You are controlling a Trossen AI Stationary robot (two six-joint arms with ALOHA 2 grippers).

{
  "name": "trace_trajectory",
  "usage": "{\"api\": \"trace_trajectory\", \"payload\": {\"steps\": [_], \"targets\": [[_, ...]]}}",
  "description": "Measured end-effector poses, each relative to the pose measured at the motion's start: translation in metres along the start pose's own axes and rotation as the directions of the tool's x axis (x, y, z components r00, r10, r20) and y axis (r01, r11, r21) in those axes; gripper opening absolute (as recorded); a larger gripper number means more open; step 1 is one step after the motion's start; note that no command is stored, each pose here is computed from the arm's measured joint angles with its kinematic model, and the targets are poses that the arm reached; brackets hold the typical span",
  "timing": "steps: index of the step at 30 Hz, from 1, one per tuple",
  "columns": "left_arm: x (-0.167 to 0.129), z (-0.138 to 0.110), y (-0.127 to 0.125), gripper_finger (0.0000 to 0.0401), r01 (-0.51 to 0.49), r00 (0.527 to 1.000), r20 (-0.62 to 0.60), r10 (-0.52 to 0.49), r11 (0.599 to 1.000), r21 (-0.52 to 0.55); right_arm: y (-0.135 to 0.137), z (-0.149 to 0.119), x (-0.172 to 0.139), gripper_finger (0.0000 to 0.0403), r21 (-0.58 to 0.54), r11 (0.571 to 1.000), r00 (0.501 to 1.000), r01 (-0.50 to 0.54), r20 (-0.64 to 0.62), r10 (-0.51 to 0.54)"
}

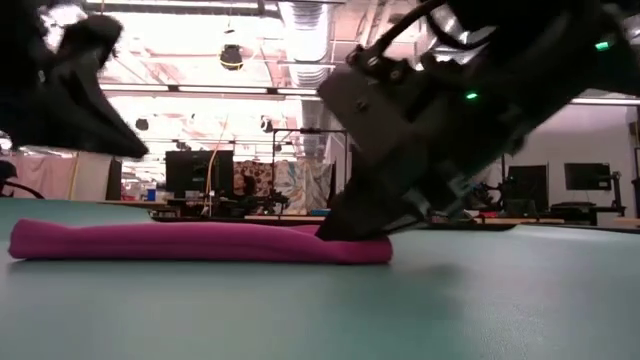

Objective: Roll towel into tight, uniform cylinder
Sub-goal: Roll the pink towel

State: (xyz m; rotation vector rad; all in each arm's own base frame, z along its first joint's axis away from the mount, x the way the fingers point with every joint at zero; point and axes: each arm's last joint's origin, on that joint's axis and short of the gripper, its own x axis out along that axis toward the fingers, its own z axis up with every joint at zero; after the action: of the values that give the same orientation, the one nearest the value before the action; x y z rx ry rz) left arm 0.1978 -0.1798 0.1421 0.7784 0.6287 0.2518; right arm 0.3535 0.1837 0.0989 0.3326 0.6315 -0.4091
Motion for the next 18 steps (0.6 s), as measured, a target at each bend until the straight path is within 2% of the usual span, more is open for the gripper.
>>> {"api": "trace_trajectory", "payload": {"steps": [2,5,9,11,15,18], "targets": [[0.01,-0.009,-0.004,0.0,0.05,0.997,0.054,-0.046,0.997,-0.061,0.004,-0.004,-0.004,0.0013,0.027,1.0,1.0,-0.012,0.003,0.012],[0.019,-0.017,-0.004,0.0,0.138,0.974,0.2,-0.103,0.976,-0.17,0.009,-0.009,-0.01,0.0012,0.062,0.998,1.0,-0.012,0.027,0.011],[0.025,-0.021,0.007,0.0,0.2,0.934,0.343,-0.098,0.94,-0.276,0.012,-0.014,-0.014,0.0013,0.097,0.995,0.999,-0.012,0.049,0.007],[0.032,-0.022,0.011,0.0,0.219,0.935,0.337,-0.113,0.93,-0.295,0.014,-0.014,-0.015,0.0012,0.129,0.991,0.998,-0.021,0.055,0.014],[0.056,-0.032,0.015,0.0,0.348,0.933,0.204,-0.296,0.889,-0.298,0.016,-0.012,-0.015,0.0012,0.151,0.988,0.996,-0.039,0.083,0.027],[0.066,-0.033,0.02,0.0,0.372,0.928,0.129,-0.349,0.882,-0.29,0.018,-0.011,-0.015,0.0012,0.164,0.985,0.995,-0.054,0.094,0.038]]}}
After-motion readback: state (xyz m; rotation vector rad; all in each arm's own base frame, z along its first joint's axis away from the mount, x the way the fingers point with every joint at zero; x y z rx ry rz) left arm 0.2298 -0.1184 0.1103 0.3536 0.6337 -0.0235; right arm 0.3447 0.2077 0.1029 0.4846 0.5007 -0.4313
